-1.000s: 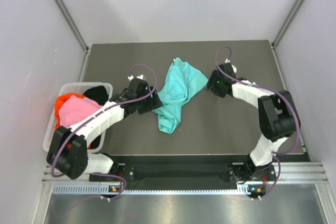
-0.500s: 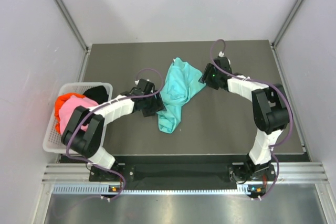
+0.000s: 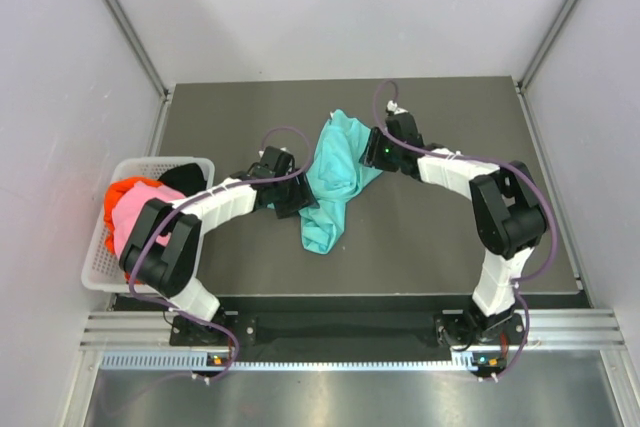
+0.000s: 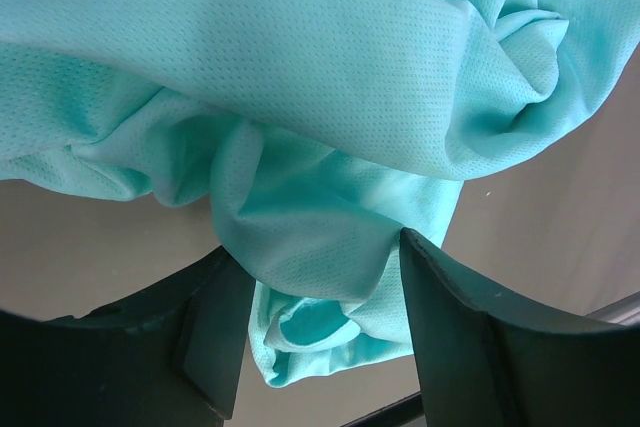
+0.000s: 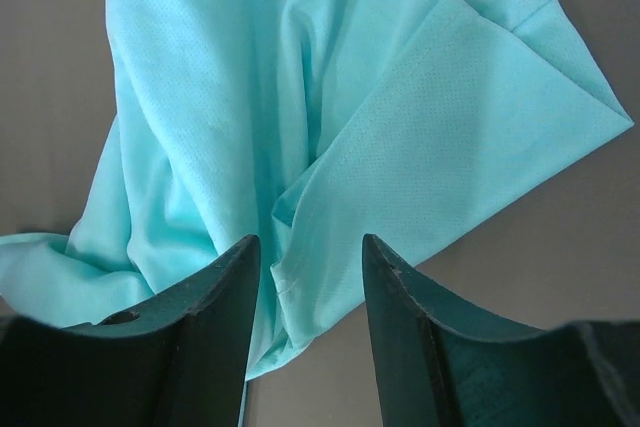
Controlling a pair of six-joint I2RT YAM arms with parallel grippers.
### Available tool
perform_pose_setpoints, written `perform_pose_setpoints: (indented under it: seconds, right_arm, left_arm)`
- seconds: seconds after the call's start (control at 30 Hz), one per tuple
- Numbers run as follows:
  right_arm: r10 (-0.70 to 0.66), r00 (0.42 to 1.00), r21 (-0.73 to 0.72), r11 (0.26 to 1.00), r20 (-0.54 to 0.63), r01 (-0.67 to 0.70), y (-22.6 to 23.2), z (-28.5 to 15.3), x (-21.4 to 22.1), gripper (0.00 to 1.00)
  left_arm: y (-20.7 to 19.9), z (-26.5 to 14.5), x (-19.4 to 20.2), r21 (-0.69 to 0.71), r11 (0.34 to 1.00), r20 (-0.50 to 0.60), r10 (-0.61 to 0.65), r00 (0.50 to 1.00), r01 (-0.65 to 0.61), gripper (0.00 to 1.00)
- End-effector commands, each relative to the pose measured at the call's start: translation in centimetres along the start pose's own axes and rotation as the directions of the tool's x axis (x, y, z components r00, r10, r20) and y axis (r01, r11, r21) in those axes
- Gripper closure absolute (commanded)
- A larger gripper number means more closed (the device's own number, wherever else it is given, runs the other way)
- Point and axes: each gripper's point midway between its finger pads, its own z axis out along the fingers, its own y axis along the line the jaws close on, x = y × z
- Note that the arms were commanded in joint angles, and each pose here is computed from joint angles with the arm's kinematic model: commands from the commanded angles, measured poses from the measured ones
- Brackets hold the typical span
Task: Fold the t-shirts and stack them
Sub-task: Flatten the tshirt out
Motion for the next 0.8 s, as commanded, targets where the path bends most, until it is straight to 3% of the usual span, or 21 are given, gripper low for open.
perform_pose_setpoints:
  seconds: [0.0,0.23,0.53,0.77]
  right_arm:
    - [-0.041,0.999,-0.042,0.998,0.036,0.043,1.4,0.2,-0.8,0.54]
    - [-0.050,0.999,-0.034,0.998,0.012,0.050,1.3,0.8,0.3,0.56]
    - [0.050,0.996,0.220,0.973,0.073,-0.065,-3.1,0.1,-5.8,0.58]
    - [0.069,0.996,0.359,0.930,0.050,-0.082,-4.9,2.1,-6.4,0.59]
  left_arm:
    - [-1.6,-0.5,-1.3,0.059,0.998,0.041,0.015,0.999,-0.017,0.37]
    - [-1.4,-0.7,-1.0,0.061,0.998,0.039,0.015,0.999,-0.017,0.39]
    - [-1.1,-1.3,-0.9,0.046,0.999,0.045,0.021,0.999,-0.023,0.40]
    - [-1.6,-1.7,-1.0,0.069,0.997,0.050,0.015,0.999,-0.019,0.40]
